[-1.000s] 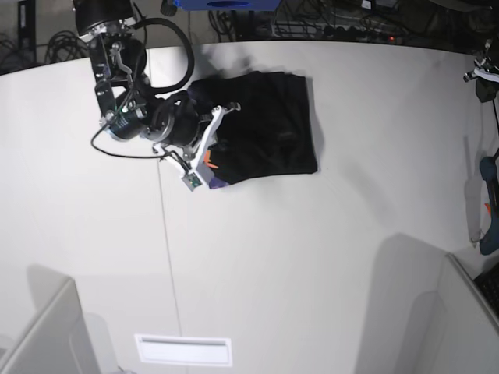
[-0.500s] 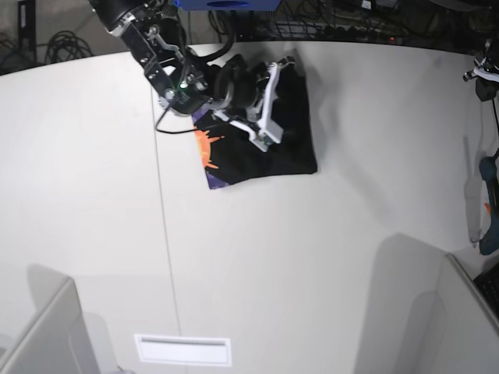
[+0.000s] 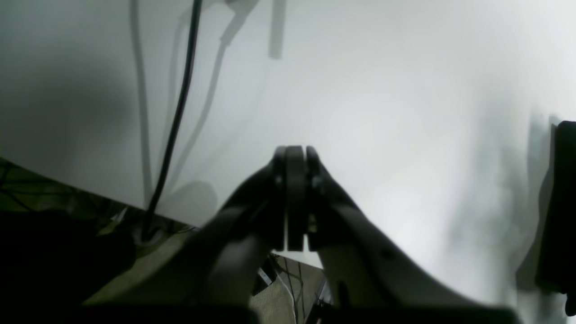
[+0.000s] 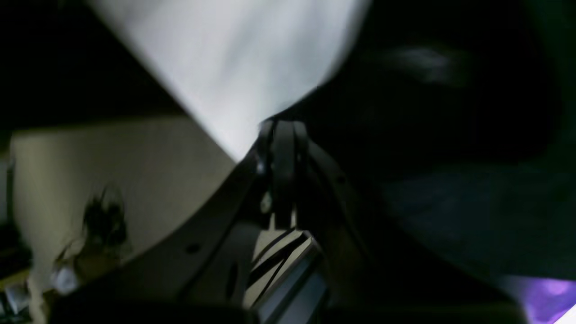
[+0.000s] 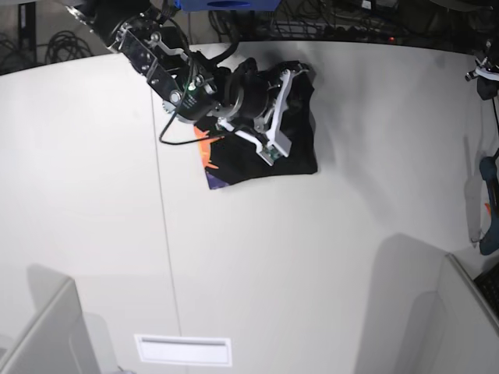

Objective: Fold the T-shirt properly
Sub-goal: 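Press and smooth the folded bundle with the right gripper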

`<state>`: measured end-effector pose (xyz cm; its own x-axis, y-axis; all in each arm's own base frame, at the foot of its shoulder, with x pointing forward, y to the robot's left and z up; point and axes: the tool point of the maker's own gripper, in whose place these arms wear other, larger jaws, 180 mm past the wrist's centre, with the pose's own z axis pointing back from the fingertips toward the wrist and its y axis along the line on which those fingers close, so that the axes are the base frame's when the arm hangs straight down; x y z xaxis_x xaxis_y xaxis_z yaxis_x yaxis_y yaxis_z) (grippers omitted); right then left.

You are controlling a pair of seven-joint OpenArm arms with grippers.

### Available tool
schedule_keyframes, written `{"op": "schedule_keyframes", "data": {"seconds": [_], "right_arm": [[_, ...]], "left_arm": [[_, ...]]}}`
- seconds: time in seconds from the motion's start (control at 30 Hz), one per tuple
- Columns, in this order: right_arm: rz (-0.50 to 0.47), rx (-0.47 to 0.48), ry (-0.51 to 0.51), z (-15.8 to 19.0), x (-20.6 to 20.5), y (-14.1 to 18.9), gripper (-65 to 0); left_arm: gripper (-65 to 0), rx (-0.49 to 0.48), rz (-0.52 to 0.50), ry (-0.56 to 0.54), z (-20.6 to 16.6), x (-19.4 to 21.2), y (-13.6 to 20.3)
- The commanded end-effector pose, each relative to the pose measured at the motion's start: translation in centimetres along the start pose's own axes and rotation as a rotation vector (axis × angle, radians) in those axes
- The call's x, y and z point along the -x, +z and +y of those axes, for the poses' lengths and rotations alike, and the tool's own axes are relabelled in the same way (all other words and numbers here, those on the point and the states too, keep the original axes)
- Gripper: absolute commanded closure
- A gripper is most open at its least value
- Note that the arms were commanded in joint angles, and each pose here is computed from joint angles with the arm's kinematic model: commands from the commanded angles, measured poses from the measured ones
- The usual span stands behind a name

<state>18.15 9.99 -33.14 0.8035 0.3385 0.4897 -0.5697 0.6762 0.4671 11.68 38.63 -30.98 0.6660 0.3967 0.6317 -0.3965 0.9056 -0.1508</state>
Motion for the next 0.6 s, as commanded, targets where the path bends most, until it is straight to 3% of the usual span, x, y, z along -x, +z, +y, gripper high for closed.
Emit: {"op": "schedule_keyframes", "data": {"seconds": [0.0, 0.33, 0.57], "right_arm": [[-0.061, -0.012, 0.010, 0.3, -2.2, 0.2, 0.0], [-0.050, 0.091, -0.029, -4.1, -3.5, -2.2, 0.0], [-0.084, 0.054, -0.032, -2.4, -6.2, -3.7, 0.0]], "left_arm": [[0.0, -0.002, -0.028, -0.020, 0.1, -1.0, 0.5], [0.0, -0.003, -0.023, -0.019, 0.1, -0.8, 0.5], [0.0, 0.008, -0.022, -0.018, -0.2, -0.7, 0.4]]}}
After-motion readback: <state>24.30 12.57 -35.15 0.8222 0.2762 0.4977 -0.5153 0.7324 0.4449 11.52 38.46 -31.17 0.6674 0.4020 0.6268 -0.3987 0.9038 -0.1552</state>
